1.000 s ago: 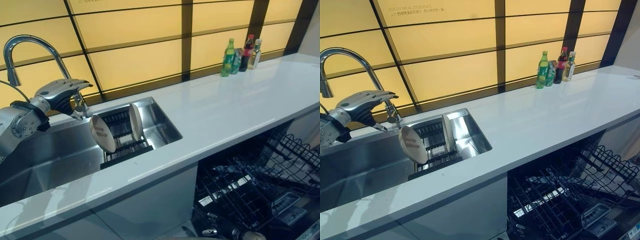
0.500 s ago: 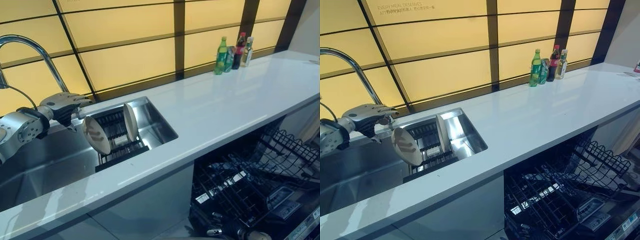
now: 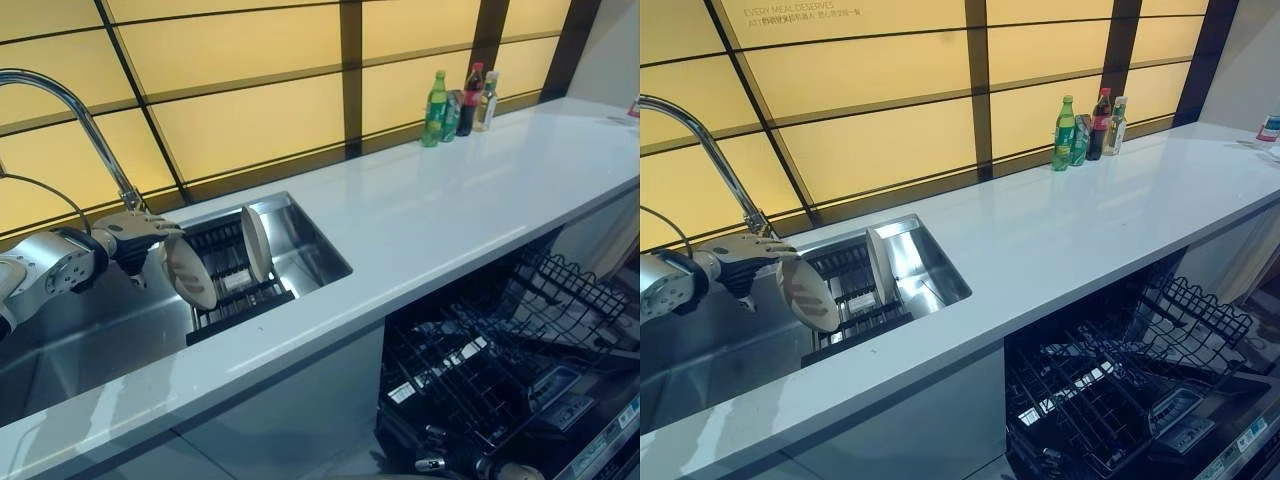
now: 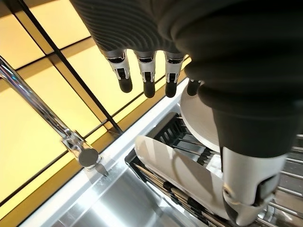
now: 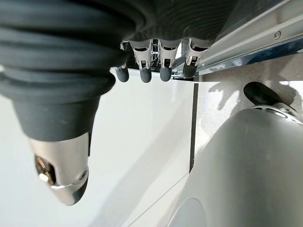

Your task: Pick up plates and place into dishwasher.

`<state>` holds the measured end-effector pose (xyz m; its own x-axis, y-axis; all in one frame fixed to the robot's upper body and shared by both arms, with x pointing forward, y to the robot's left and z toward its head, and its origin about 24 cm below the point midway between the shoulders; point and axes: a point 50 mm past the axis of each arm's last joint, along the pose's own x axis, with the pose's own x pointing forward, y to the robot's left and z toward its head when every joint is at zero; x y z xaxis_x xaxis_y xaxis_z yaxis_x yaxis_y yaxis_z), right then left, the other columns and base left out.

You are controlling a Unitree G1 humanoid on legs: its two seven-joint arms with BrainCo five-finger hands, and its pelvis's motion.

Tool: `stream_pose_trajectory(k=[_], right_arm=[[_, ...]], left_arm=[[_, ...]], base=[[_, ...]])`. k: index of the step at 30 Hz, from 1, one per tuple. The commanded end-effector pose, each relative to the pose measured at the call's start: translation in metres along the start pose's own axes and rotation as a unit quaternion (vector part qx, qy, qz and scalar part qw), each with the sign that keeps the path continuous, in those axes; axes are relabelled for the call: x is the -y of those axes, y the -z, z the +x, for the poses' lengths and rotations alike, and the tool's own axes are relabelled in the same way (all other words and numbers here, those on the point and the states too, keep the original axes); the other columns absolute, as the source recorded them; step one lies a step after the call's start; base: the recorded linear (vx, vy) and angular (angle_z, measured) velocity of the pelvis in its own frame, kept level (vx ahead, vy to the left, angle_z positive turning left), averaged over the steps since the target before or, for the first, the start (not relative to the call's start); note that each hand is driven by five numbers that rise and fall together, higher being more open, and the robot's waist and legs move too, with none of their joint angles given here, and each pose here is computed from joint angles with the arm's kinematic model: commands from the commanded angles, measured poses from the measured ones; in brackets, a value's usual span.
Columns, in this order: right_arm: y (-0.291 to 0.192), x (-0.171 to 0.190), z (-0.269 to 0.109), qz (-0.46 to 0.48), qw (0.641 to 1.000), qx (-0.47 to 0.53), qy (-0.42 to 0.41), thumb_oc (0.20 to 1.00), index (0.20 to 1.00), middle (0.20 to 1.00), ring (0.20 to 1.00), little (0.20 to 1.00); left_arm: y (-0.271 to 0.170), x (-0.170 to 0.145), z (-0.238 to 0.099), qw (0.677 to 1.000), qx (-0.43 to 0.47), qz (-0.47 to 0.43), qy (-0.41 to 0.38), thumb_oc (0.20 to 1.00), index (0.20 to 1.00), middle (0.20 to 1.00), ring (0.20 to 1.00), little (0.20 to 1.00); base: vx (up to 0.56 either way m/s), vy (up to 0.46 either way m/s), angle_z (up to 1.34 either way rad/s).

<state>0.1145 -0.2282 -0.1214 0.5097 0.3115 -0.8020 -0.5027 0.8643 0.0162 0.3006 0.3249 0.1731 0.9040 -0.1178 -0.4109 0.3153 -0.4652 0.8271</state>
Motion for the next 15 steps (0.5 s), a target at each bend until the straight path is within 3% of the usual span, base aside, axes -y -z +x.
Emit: stream_pose_trajectory(k=[1,15], right_arm=[[-0.024,0.009,0.003,-0.008,0.998,0.057,0.011,1.000,1.000,1.000,1.000,1.000],[-0.031,0.030,-0.008,-0.020,0.996,0.073,0.039,1.000,1.000,1.000,1.000,1.000]], left_arm=[[0.020,-0.030,-0.001,0.998,-0.045,0.007,-0.047,1.000,1.000,1.000,1.000,1.000],[0.021,-0.010,0.010,0.998,-0.061,0.012,-0.025,1.000,1.000,1.000,1.000,1.000]], base=[[0.00,0.000,0.00],[-0.02,0.071,-0.06]])
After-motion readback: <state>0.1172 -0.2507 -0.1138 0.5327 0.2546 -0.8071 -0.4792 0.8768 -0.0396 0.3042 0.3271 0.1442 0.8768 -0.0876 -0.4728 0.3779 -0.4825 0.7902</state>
